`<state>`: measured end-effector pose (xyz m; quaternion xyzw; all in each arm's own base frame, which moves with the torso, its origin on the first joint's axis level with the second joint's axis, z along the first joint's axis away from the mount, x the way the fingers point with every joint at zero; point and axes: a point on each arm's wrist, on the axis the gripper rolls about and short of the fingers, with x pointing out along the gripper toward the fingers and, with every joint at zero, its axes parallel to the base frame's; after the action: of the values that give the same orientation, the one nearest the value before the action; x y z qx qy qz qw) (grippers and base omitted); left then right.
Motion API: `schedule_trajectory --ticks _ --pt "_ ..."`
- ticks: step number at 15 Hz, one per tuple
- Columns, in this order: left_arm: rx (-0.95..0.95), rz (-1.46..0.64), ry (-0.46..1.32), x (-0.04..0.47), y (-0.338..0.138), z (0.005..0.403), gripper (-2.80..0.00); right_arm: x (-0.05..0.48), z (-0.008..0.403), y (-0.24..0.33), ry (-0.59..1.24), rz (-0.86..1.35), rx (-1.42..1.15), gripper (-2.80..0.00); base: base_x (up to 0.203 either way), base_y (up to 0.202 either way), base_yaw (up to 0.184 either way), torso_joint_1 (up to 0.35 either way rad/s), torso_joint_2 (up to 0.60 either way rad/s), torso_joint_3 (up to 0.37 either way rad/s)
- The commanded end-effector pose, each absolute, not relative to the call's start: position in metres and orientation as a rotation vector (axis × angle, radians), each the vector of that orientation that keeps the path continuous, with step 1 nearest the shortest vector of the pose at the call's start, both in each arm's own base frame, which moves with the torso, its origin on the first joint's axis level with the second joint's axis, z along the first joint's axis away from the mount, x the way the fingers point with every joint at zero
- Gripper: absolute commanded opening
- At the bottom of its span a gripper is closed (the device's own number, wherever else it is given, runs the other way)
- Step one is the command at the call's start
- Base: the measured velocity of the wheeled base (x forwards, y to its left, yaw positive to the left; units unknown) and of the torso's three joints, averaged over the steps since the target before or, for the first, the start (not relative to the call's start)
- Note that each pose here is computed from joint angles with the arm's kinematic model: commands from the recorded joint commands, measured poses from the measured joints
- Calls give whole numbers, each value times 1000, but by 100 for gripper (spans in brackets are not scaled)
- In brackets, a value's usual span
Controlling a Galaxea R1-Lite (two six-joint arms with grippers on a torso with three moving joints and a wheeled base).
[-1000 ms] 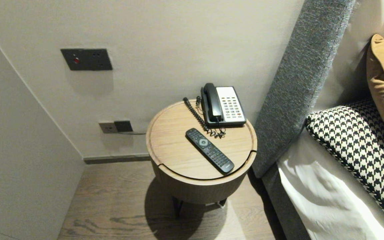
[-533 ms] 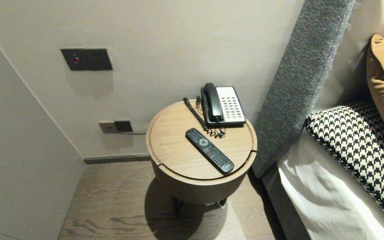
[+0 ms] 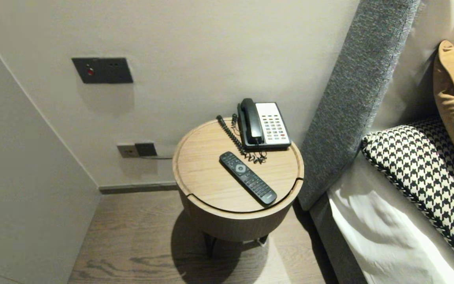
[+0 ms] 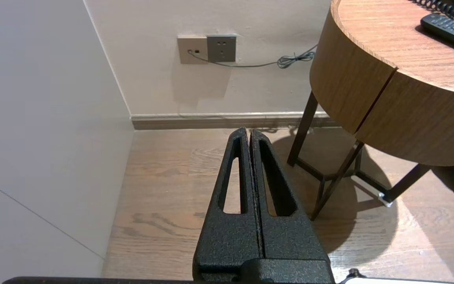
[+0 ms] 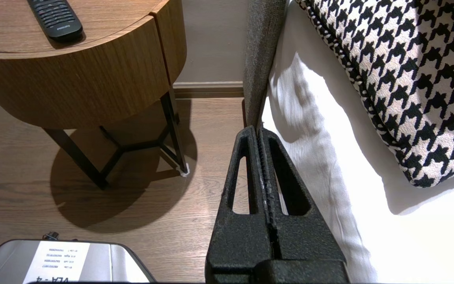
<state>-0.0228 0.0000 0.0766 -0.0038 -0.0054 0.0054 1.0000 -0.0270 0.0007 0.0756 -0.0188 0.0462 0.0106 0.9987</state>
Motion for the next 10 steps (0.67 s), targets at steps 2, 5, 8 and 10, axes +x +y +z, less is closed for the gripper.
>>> schedule_trajectory --ticks 2,5,8,10 --pt "-8 11 -14 -23 0 77 -280 -27 76 1 96 22 -37 -280 0 0 0 0 0 0" --pt "-8 12 -12 -23 0 77 -280 -27 76 1 96 22 -37 -280 0 0 0 0 0 0" --pt "-8 12 -11 -23 0 77 -280 -27 76 1 96 22 -37 -280 0 0 0 0 0 0" --pt "-8 12 -12 -23 0 77 -280 -27 76 1 95 22 -37 -280 0 0 0 0 0 0"
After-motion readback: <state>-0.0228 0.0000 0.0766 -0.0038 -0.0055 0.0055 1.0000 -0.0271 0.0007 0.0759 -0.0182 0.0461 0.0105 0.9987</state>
